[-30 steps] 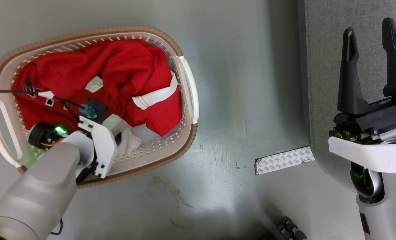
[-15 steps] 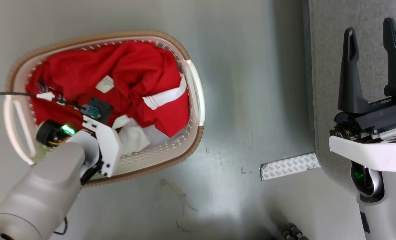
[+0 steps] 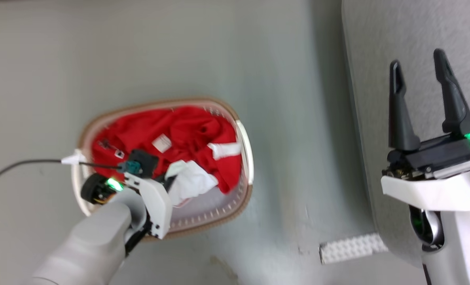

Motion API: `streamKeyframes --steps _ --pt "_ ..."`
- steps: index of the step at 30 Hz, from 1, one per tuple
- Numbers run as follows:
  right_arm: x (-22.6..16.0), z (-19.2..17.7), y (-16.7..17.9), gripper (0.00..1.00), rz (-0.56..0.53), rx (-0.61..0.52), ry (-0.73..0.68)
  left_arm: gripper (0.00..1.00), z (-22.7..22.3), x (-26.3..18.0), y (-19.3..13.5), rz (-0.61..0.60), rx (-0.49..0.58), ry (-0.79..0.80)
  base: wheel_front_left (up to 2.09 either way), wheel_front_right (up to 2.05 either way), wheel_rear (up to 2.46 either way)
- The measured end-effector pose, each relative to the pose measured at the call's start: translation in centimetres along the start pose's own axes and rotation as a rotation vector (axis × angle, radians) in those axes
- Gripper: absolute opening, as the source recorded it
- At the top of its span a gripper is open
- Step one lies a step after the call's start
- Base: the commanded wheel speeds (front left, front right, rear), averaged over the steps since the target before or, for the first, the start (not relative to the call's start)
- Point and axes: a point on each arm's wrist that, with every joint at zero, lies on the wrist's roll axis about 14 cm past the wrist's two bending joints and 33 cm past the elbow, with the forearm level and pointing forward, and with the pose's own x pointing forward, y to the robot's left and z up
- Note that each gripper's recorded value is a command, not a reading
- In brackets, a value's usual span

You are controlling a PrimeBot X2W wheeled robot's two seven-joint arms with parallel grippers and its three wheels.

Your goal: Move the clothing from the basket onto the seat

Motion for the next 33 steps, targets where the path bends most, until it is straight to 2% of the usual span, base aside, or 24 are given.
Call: streamKeyframes --steps 11,15,24,33 --pt "-2.5 5.6 1.9 1.00 0.041 0.003 -0.083 0.00 7.3 -6.8 -2.1 0.044 0.066 -0.220 0.00 0.00 0.00" --pt "-3.7 7.2 2.5 1.00 0.060 0.009 -0.105 0.00 11.2 -9.7 -3.0 0.059 0.084 -0.344 0.00 0.00 0.00" --pt "-6.5 10.9 4.1 1.00 0.104 0.028 -0.172 0.00 17.0 -17.4 -4.8 0.141 0.146 -0.598 0.00 0.00 0.00" --pt "-8.7 13.0 5.1 1.00 0.124 0.045 -0.216 0.00 22.8 -25.2 -6.9 0.214 0.195 -0.878 0.00 0.00 0.00"
